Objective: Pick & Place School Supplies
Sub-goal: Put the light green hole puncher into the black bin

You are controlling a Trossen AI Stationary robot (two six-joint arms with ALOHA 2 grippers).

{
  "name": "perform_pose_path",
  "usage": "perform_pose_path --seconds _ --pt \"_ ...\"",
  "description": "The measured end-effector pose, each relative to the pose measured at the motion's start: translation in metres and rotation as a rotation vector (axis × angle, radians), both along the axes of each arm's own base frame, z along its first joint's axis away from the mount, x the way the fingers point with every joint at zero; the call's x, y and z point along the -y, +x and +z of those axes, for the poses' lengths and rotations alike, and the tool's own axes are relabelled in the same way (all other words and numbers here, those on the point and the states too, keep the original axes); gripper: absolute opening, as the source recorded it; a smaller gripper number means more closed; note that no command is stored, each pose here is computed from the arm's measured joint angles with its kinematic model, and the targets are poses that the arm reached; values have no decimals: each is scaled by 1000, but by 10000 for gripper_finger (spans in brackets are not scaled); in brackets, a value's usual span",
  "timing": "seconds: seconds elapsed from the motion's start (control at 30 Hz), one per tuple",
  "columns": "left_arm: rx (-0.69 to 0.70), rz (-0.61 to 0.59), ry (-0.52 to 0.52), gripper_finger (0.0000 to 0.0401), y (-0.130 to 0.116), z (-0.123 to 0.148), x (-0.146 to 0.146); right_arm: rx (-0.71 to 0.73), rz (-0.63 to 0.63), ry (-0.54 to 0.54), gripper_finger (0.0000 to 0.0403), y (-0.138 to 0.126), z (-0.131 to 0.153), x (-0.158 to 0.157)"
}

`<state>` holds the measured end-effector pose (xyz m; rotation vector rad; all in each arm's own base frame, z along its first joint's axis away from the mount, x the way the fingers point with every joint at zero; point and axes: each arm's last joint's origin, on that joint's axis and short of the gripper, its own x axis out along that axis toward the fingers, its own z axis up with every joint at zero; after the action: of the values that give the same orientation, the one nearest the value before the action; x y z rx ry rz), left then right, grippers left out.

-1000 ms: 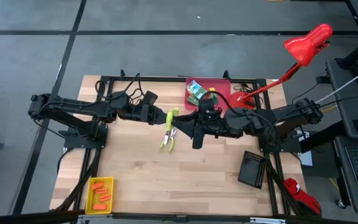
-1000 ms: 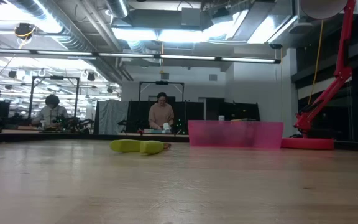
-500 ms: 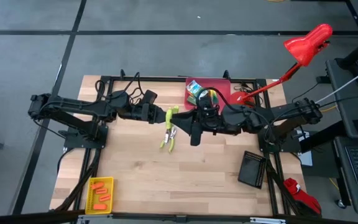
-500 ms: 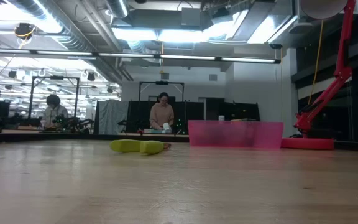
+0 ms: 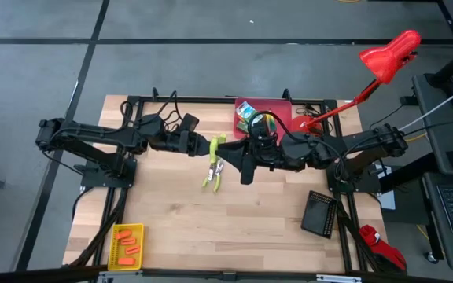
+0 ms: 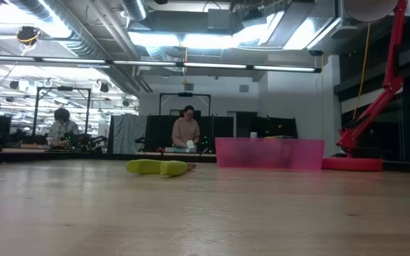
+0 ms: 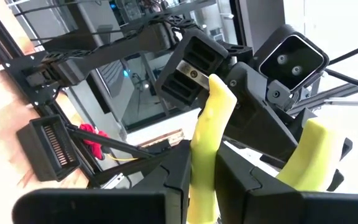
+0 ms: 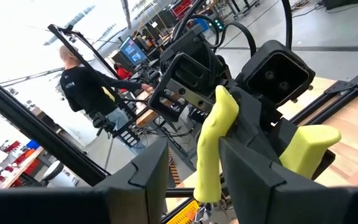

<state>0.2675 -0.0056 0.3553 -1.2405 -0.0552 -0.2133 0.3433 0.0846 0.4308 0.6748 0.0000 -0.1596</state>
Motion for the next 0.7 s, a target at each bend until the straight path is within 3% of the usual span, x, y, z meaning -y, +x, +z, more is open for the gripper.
perform_pose_path --seconds 0.7 --pt "6 18 -1 42 0 0 14 -8 -2 -9 141 0 -1 1"
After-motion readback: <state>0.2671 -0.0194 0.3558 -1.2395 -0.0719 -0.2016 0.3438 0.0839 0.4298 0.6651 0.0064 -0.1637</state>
